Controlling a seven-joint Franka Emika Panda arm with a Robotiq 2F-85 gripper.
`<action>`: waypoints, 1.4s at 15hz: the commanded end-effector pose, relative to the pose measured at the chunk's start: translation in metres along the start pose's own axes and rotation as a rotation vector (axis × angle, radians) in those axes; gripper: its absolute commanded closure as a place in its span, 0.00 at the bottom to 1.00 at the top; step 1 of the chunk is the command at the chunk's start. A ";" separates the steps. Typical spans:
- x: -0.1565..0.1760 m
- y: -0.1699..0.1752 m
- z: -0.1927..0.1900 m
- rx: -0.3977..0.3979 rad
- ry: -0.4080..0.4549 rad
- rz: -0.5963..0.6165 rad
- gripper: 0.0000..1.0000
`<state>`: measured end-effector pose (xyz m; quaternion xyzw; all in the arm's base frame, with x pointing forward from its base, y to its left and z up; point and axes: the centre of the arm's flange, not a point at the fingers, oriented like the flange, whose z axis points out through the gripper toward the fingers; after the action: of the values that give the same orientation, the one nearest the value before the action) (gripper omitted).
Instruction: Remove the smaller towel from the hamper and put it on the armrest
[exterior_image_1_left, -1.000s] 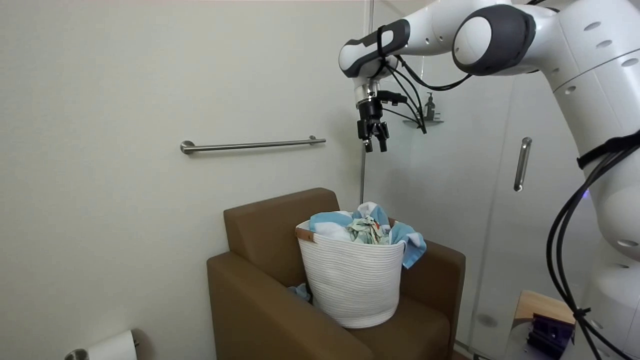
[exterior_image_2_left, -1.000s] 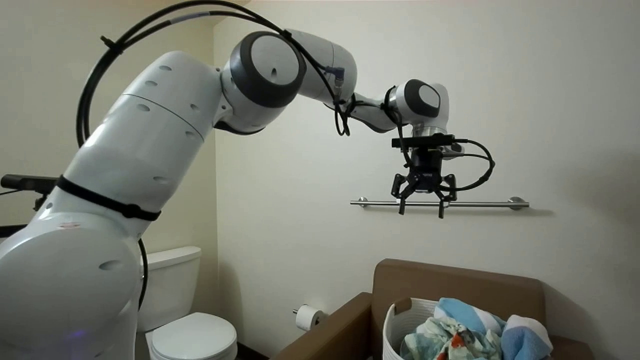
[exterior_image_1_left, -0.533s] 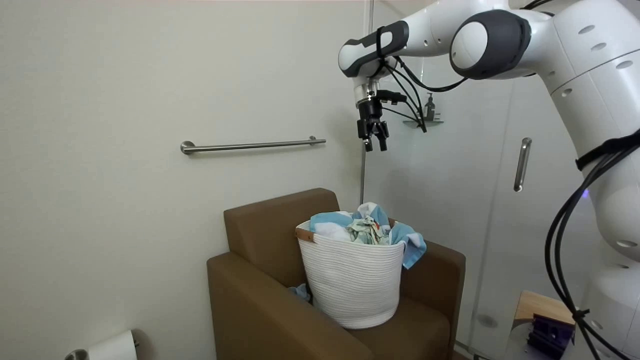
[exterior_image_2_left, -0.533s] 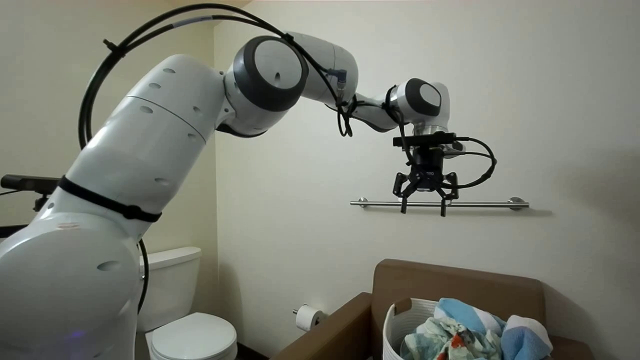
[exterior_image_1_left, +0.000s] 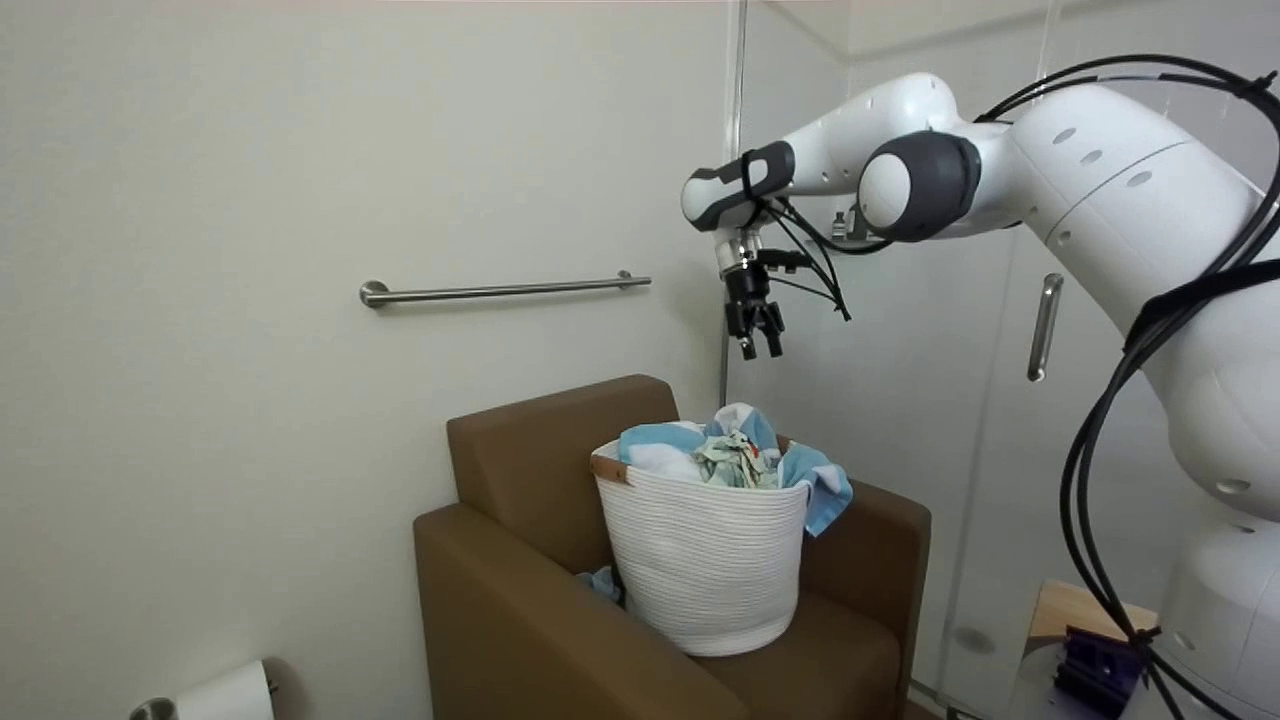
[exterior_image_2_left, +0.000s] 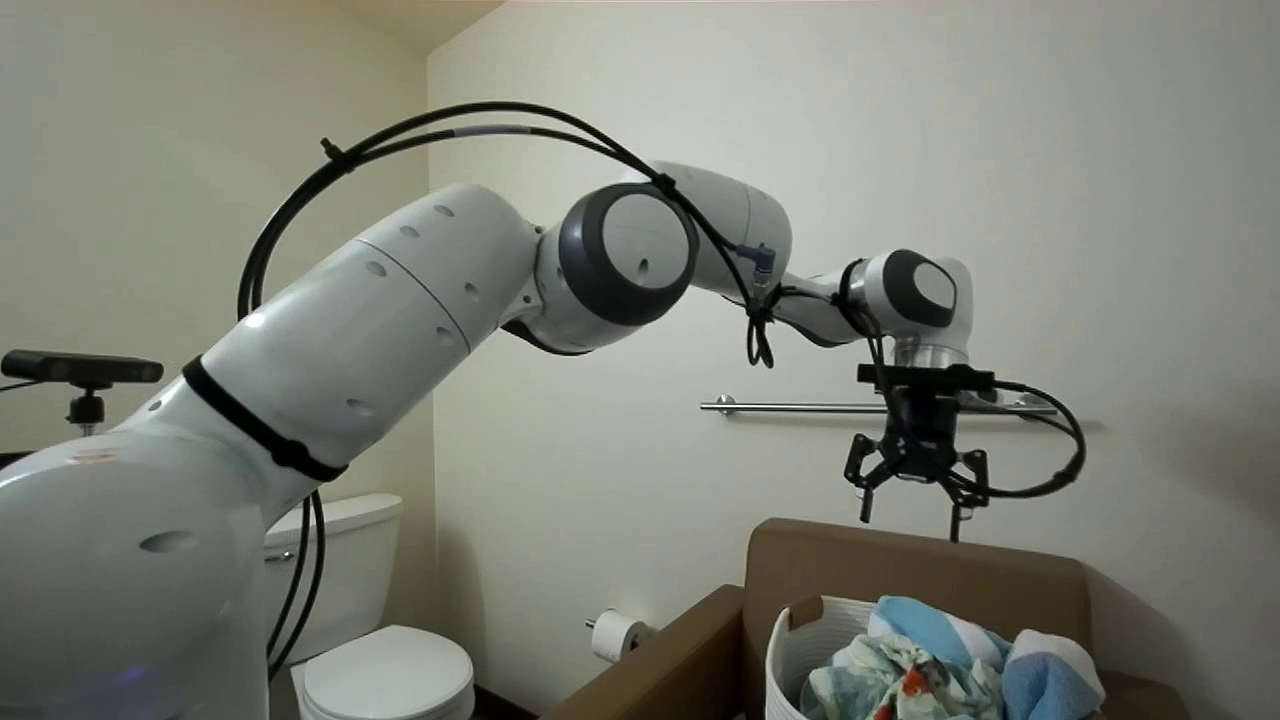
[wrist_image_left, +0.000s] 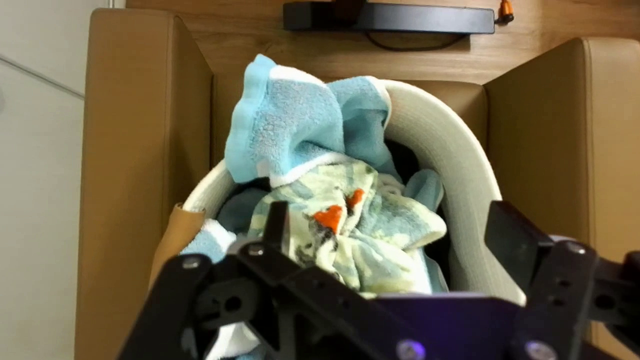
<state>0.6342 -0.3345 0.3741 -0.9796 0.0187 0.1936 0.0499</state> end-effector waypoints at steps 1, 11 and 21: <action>0.036 0.054 0.028 0.003 -0.076 -0.074 0.00; 0.000 0.117 0.116 0.007 -0.163 -0.075 0.00; 0.089 0.049 0.155 -0.253 0.018 -0.175 0.00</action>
<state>0.6375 -0.4069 0.2288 -0.9764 -0.0683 0.2049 -0.0074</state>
